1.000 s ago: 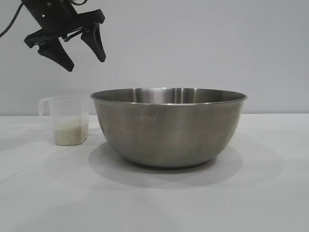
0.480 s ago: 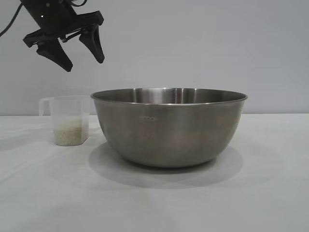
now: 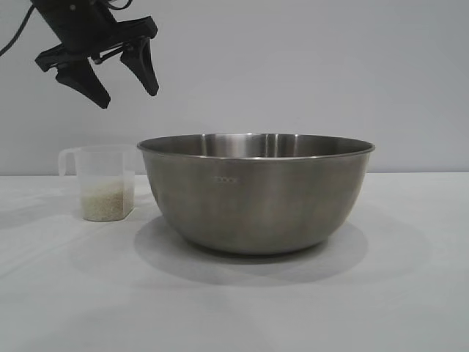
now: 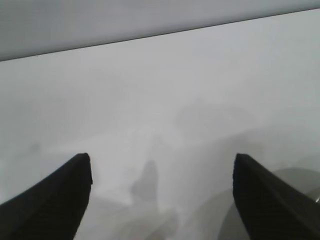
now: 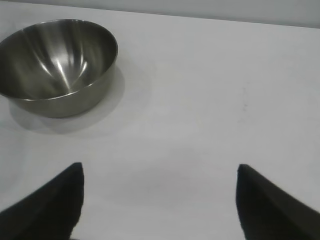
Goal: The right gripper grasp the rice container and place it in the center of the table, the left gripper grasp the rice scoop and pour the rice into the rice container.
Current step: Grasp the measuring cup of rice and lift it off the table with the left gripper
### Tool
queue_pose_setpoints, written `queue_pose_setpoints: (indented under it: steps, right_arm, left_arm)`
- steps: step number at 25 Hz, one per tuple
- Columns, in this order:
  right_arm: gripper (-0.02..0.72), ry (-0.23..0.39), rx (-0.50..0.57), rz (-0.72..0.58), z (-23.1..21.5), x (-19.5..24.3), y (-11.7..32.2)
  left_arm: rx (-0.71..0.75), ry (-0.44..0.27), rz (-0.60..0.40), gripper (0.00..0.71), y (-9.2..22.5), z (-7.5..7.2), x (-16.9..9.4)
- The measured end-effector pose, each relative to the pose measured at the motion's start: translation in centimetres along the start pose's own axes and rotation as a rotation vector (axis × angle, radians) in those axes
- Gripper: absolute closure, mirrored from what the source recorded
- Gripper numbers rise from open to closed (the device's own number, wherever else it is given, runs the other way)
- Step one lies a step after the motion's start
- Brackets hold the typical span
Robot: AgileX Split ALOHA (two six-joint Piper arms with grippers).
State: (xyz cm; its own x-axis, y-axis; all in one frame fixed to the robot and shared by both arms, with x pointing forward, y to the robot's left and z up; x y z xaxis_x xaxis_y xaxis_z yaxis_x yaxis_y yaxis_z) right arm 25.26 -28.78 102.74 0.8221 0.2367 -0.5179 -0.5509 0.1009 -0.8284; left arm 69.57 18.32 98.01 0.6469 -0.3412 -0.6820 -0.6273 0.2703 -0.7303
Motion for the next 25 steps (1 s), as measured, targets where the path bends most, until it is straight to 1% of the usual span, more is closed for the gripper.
queue_pose_setpoints:
  steps: [2, 7, 9, 14, 19, 22, 25]
  right_arm:
    - [0.136, 0.015, 0.011, -0.004, 0.0, 0.0, 0.0]
    - [0.136, 0.093, 0.062, -0.024, -0.1, 0.1, -0.1]
    - [0.136, 0.112, 0.074, -0.029, -0.2, 0.1, -0.1]
    - [0.136, 0.117, 0.079, -0.031, -0.2, 0.1, -0.1]
    - [0.136, 0.117, 0.079, -0.031, -0.2, 0.1, -0.1]
    - [0.136, 0.117, 0.079, -0.031, -0.2, 0.1, -0.1]
    - [0.136, 0.117, 0.079, -0.031, -0.2, 0.1, -0.1]
  left_arm:
    - [0.000, -0.001, -0.002, 0.193, 0.0, 0.0, 0.0]
    - [0.000, -0.001, -0.002, 0.193, 0.0, 0.0, 0.0]
    - [0.000, -0.002, -0.003, 0.193, 0.0, 0.0, 0.0]
    - [0.006, 0.000, 0.004, 0.193, 0.0, 0.0, 0.0]
    - [0.023, 0.038, 0.070, 0.193, 0.8, -0.4, 0.0]
    - [0.012, 0.068, 0.107, 0.193, 1.0, -0.9, -0.8]
    - [0.035, 0.081, 0.134, 0.193, 0.7, -1.3, -2.4]
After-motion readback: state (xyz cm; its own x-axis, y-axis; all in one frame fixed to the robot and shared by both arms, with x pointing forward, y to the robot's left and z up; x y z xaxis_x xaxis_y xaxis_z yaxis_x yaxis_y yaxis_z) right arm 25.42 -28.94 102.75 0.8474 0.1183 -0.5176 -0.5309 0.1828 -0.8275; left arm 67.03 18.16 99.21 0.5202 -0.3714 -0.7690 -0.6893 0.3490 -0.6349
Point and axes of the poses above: a point on each arm's last joint axis where the gripper is mounted, x pointing out along that axis toward the gripper, z along the wrist's bending axis when the last joint is at zero, y = z × x, the point moved 3 cm from there along x, pointing out along that axis toward the gripper, and after that the axes turned 14 degrees about x, right-handed, at the moved point
